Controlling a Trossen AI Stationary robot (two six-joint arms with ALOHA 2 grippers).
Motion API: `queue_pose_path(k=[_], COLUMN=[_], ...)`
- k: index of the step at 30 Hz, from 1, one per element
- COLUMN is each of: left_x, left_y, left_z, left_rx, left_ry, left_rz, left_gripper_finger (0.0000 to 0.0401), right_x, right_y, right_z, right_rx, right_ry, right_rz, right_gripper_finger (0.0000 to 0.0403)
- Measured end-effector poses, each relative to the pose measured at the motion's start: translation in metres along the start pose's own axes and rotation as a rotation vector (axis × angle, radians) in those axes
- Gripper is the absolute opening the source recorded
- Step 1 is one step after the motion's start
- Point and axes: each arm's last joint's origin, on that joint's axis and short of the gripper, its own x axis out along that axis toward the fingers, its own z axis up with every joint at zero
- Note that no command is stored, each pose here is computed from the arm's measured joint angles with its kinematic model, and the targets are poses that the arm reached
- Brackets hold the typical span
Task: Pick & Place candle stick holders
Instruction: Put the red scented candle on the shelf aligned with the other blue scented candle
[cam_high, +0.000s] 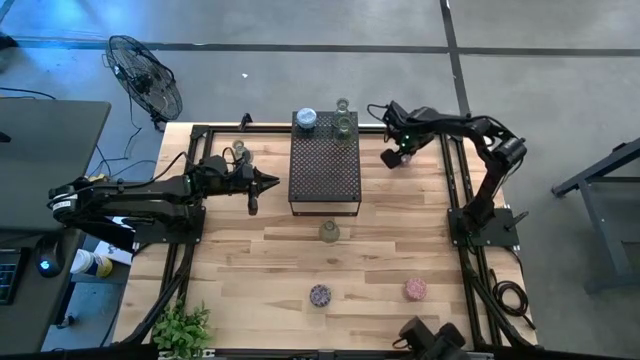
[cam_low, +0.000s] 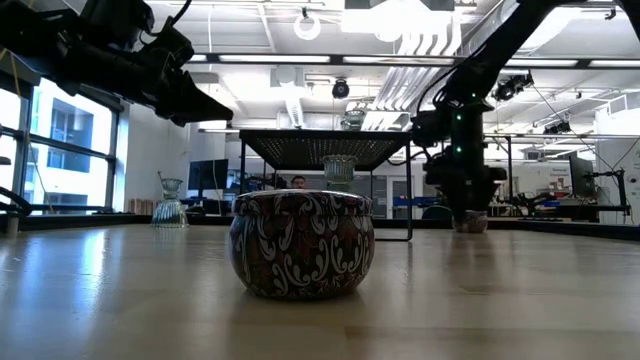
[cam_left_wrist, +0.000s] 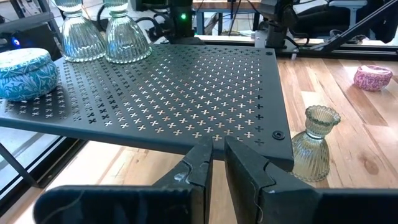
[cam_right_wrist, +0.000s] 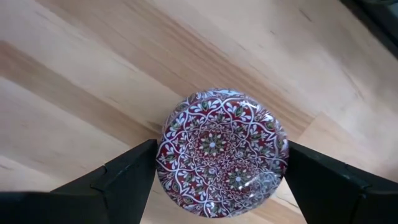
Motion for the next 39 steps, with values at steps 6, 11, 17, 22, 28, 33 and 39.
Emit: queue_pose_path(k=[6, 11, 17, 22, 28, 33, 39], left_x=[0.0, 0.0, 0.0, 0.0, 0.0, 0.0, 0.0], left_y=[0.0, 0.0, 0.0, 0.0, 0.0, 0.0, 0.0], left_z=[0.0, 0.0, 0.0, 0.0, 0.0, 0.0, 0.0], left_rx=[-0.006, -0.007, -0.007, -0.007, -0.007, -0.006, -0.006], left_ry=[0.0, 0.0, 0.001, 0.001, 0.001, 0.001, 0.001], left_rz=[-0.002, -0.002, 0.002, 0.003, 0.003, 0.003, 0.003], left_gripper_finger=[0.0037, 0.0037, 0.0037, 0.0037, 0.0037, 0.0037, 0.0037], right_x=[0.014, 0.014, 0.014, 0.005, -0.032, -0.072, -0.113], right_y=[0.001, 0.003, 0.003, 0.007, 0.012, 0.026, 0.059], right_z=[-0.009, -0.008, -0.006, -0.007, -0.021, -0.051, -0.1], right_rx=[-0.018, -0.043, -0.048, -0.073, -0.101, -0.121, -0.164], right_ry=[-0.002, -0.019, -0.04, -0.068, -0.122, -0.127, -0.139], right_rz=[0.001, 0.014, 0.012, 0.013, 0.024, 0.006, 0.039], right_gripper_finger=[0.0321, 0.0299, 0.0281, 0.0281, 0.0281, 0.0281, 0.028])
